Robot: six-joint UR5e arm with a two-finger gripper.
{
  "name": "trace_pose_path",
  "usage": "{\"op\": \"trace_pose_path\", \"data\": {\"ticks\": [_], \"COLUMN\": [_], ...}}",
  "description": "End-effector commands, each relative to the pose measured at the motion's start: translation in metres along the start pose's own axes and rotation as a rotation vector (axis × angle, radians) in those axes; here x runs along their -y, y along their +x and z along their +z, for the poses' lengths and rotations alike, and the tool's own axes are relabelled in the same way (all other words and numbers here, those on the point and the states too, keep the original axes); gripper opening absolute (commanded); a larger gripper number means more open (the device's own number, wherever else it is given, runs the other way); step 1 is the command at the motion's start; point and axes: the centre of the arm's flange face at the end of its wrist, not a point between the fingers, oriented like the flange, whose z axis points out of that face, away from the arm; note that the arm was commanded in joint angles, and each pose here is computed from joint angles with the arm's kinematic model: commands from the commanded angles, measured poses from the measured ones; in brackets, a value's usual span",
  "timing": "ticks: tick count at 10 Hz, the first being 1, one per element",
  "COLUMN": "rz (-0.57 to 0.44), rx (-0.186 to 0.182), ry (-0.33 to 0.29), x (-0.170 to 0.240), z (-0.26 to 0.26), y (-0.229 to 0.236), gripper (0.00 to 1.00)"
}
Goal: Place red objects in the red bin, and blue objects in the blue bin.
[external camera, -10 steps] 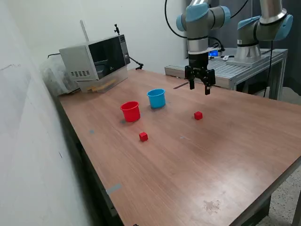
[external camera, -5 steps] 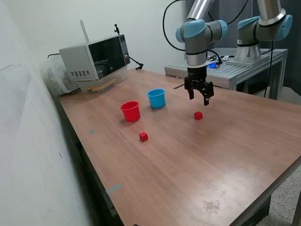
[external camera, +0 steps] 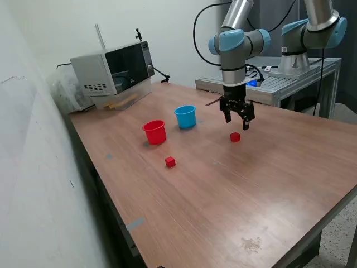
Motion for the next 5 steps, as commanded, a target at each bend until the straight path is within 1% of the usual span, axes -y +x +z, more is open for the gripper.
{"op": "trace_pose_path", "data": {"ticks": [1, 5], "rz": [0.0, 0.0], "rx": [0.0, -0.004], "ry": [0.001, -0.039], "x": [-0.002, -0.015], "z": [0.012, 0.004], "y": [0.001, 0.002], "gripper": [1.0, 1.0]}}
